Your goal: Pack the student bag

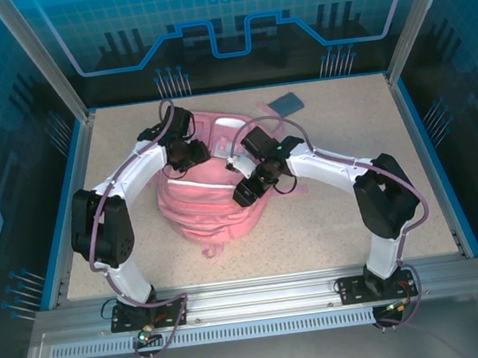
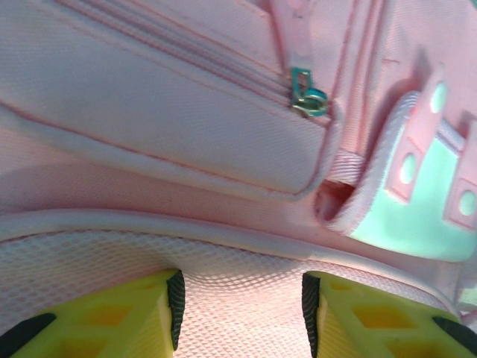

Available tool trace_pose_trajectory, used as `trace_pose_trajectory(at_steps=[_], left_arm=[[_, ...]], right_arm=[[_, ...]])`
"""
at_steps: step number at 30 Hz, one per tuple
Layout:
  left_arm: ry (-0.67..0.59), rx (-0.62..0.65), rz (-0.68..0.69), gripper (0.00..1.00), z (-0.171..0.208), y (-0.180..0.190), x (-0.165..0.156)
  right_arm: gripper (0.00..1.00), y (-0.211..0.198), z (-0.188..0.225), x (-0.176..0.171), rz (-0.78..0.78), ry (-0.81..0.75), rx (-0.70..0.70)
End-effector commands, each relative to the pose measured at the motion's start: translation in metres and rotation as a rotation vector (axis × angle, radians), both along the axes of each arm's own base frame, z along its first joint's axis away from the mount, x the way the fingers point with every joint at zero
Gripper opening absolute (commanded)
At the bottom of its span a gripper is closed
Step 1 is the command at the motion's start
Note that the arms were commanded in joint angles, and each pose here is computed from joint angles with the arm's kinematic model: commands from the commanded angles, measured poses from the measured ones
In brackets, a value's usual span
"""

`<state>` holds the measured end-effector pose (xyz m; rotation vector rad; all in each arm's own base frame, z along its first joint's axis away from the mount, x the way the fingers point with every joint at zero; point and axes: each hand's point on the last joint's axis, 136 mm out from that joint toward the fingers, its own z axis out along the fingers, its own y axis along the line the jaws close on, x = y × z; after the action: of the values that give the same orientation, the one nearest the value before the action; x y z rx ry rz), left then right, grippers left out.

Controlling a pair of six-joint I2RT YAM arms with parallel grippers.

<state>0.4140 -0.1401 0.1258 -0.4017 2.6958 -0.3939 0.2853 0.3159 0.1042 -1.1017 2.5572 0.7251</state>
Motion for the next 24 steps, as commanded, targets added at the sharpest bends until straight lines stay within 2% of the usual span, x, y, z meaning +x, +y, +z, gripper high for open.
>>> trace_pose_trajectory(at_steps=[1,3,5,7,11,17,24], left_arm=[[-0.107,-0.091,-0.069,0.44,0.036,-0.019,0.013],[-0.125,-0.115,-0.081,0.42,0.041,-0.024,0.016],[-0.130,-0.120,-0.087,0.40,0.041,-0.027,0.019],[-0.125,-0.094,-0.065,0.39,0.038,-0.022,0.022],[-0.107,-0.009,-0.003,0.37,0.026,-0.007,0.030],[-0.017,0.063,0.064,0.35,-0.005,0.006,0.031],[0.061,0.107,0.123,0.34,-0.029,0.019,0.028]], right_arm=[[0.54,-0.005,0.011,0.007,-0.004,-0.098,-0.018],[0.58,-0.006,0.021,0.009,-0.026,-0.120,0.019],[0.67,-0.009,0.026,0.013,-0.067,-0.113,0.047],[0.76,-0.013,0.026,0.017,-0.109,-0.081,0.071],[0.84,-0.007,0.018,0.017,-0.101,-0.022,0.096],[0.87,0.009,0.010,0.019,-0.050,0.029,0.124],[0.85,0.014,-0.003,0.010,0.004,0.073,0.098]])
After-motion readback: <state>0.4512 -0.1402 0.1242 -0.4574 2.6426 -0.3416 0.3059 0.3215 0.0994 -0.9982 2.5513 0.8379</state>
